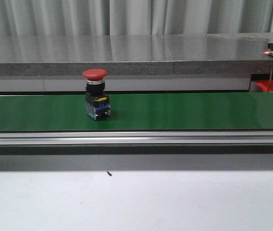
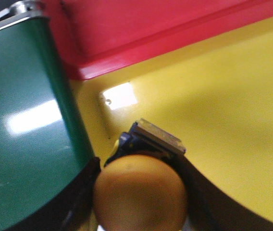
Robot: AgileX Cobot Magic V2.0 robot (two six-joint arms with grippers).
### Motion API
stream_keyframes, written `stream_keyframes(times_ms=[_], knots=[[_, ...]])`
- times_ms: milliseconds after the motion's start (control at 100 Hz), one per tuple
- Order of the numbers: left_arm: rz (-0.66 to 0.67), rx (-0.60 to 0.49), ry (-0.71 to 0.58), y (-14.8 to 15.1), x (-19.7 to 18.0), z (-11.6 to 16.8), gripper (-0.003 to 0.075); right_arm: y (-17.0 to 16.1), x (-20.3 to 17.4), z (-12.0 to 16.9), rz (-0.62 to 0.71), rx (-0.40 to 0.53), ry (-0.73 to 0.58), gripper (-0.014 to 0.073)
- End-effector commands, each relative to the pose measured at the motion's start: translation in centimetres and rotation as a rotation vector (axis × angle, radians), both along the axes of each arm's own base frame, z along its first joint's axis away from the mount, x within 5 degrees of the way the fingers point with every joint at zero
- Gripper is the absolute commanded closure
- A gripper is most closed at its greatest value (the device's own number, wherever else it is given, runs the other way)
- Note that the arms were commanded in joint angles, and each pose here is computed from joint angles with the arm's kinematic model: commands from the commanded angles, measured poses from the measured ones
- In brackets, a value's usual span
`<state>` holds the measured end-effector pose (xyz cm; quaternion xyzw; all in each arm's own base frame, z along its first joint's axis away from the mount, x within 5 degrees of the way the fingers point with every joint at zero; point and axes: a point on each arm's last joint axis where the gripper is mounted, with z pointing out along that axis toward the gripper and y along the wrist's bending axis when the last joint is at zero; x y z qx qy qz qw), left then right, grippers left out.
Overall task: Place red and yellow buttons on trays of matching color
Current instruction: 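Carry the yellow button into the yellow tray and open the right gripper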
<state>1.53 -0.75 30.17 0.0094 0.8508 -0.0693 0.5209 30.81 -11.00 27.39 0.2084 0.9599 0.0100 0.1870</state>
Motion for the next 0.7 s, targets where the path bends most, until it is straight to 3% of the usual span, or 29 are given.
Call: stream_keyframes(times_ms=[0, 520, 690], knots=[[-0.008, -0.014, -0.08, -0.1, 0.3, 1.3, 0.074, -0.4, -0.2, 1.6, -0.027, -0.048, -0.125, 0.0412], [-0.008, -0.014, -0.08, -0.1, 0.3, 1.3, 0.074, -1.0, 2.0, -4.2, -0.058, 0.025, -0.055, 0.0412], [-0.008, -0.014, -0.08, -0.1, 0.3, 1.3, 0.074, -1.1, 2.2, -4.9, -0.058, 0.033, -0.035, 0.0396]])
